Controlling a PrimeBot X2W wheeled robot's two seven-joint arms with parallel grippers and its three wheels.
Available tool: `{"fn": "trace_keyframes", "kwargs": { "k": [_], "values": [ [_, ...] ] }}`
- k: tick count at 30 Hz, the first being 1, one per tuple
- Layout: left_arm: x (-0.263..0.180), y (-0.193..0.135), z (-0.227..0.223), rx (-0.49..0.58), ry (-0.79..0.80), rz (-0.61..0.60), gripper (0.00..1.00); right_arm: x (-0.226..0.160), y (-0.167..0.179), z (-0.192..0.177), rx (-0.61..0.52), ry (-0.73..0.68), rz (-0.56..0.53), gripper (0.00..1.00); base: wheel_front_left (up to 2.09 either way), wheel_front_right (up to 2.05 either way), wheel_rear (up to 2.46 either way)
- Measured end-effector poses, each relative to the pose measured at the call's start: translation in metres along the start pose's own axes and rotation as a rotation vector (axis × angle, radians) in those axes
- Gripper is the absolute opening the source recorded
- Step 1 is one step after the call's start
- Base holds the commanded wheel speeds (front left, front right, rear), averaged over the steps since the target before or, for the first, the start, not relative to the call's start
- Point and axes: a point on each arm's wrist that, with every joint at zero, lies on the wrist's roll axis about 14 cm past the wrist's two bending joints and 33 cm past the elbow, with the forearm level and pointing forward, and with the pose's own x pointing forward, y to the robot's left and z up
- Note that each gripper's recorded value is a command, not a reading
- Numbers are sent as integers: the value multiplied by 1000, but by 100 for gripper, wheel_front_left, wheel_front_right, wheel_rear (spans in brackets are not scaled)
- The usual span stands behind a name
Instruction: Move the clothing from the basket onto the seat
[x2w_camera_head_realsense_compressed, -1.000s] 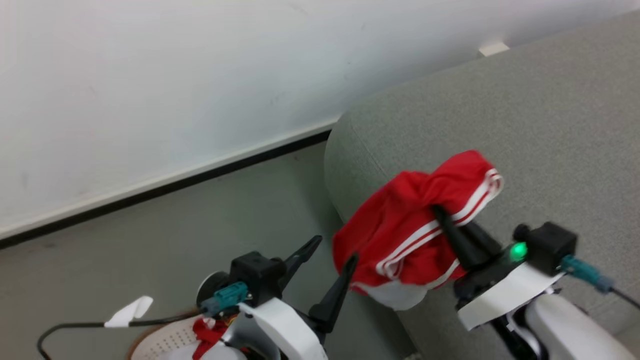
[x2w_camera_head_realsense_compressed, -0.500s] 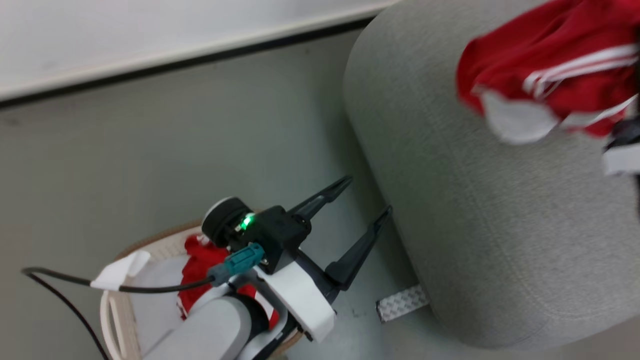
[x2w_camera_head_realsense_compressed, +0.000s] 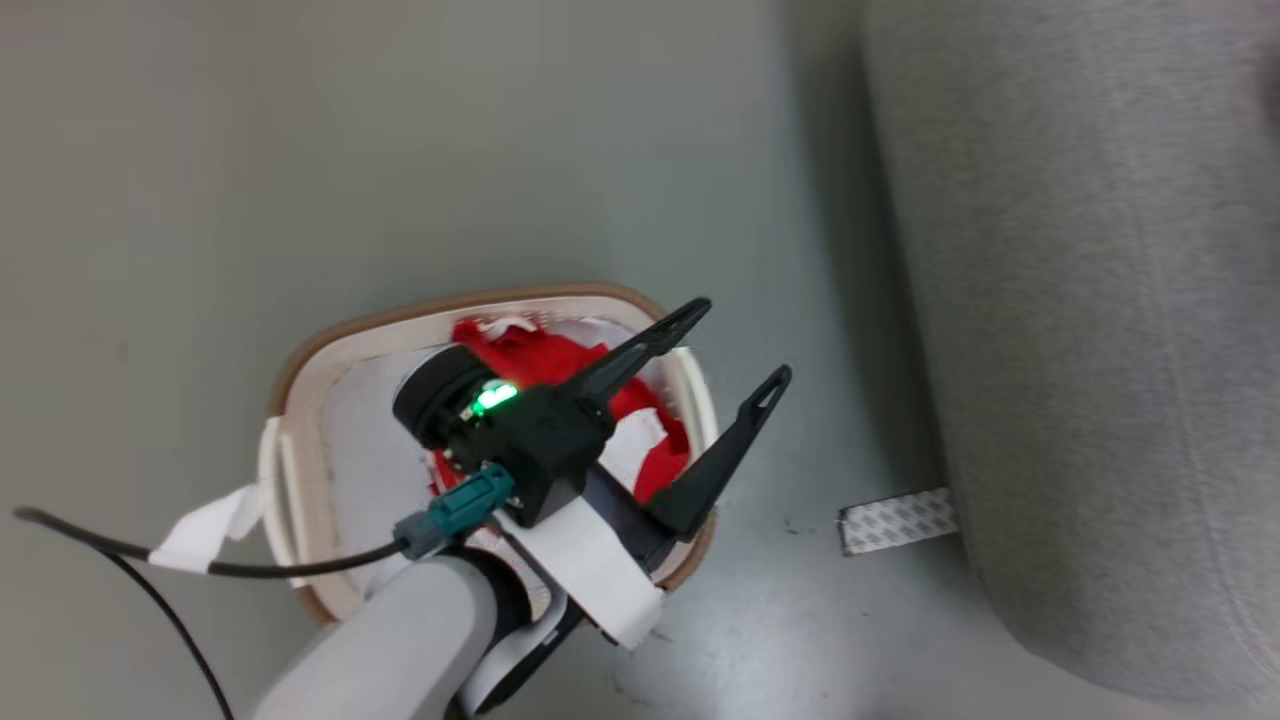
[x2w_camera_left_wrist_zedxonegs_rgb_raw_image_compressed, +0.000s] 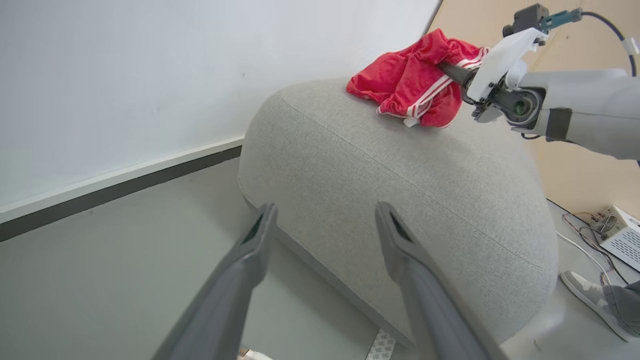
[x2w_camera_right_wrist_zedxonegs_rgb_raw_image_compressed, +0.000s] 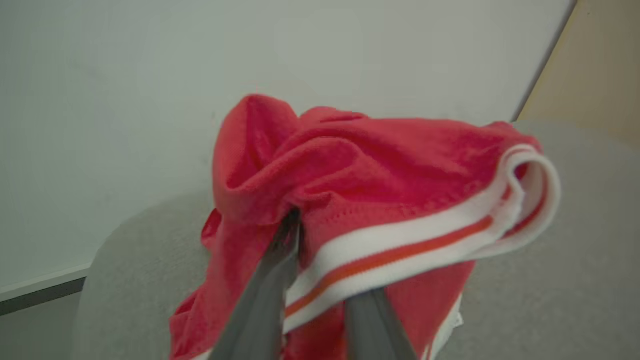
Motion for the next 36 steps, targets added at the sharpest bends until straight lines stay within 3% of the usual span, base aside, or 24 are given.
{"fn": "trace_keyframes", "kwargs": {
  "k": [1,6,13,22,31,36],
  "values": [
    [-4,4,-4,-6,9,16,100,-1,8,-13,16,29,3,100,0,0,0],
    [-17,12,-2,2,8,77,100,-21,26,-27,57,42,29,100,0,0,0],
    [-39,12,10,11,-26,167,100,-81,31,-31,85,28,78,100,0,0,0],
    [-76,11,39,52,-117,311,100,-147,42,11,79,-102,175,100,0,0,0],
    [-132,21,48,25,-160,525,100,-195,86,39,60,-195,340,100,0,0,0],
    [-187,29,64,59,-219,702,100,-228,113,46,72,-222,442,100,0,0,0]
  ]
}}
